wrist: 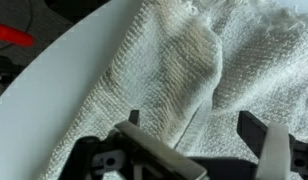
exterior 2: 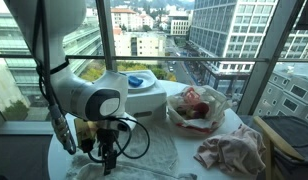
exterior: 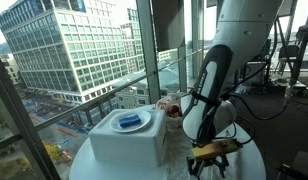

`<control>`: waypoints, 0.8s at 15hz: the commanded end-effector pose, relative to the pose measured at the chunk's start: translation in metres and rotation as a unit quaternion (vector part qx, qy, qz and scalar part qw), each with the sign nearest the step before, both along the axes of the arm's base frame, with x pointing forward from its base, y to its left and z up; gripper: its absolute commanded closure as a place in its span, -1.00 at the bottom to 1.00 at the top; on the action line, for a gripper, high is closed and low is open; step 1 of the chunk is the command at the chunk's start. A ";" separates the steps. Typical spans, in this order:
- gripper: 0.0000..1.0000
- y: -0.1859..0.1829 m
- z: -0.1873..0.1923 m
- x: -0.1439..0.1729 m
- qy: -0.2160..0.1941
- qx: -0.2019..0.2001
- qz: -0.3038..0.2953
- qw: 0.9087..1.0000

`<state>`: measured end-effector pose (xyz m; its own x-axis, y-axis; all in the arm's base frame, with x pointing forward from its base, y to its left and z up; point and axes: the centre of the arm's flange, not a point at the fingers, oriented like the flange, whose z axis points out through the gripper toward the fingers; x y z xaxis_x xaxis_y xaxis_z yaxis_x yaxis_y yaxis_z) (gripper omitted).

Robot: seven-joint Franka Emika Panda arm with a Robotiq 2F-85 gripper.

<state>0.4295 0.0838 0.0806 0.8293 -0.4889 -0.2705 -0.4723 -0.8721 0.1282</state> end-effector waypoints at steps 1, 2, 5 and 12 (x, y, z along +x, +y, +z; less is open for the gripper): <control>-0.96 0.008 0.019 -0.007 0.013 -0.012 0.008 1.000; -0.91 0.008 0.020 -0.007 0.023 -0.023 0.010 0.999; -0.99 0.007 0.015 -0.002 0.043 -0.078 0.007 0.996; -1.00 0.001 0.001 0.016 0.045 -0.118 -0.007 0.992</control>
<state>0.4347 0.0824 0.0861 0.8073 -0.5431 -0.2309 -0.4547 -0.8219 0.3432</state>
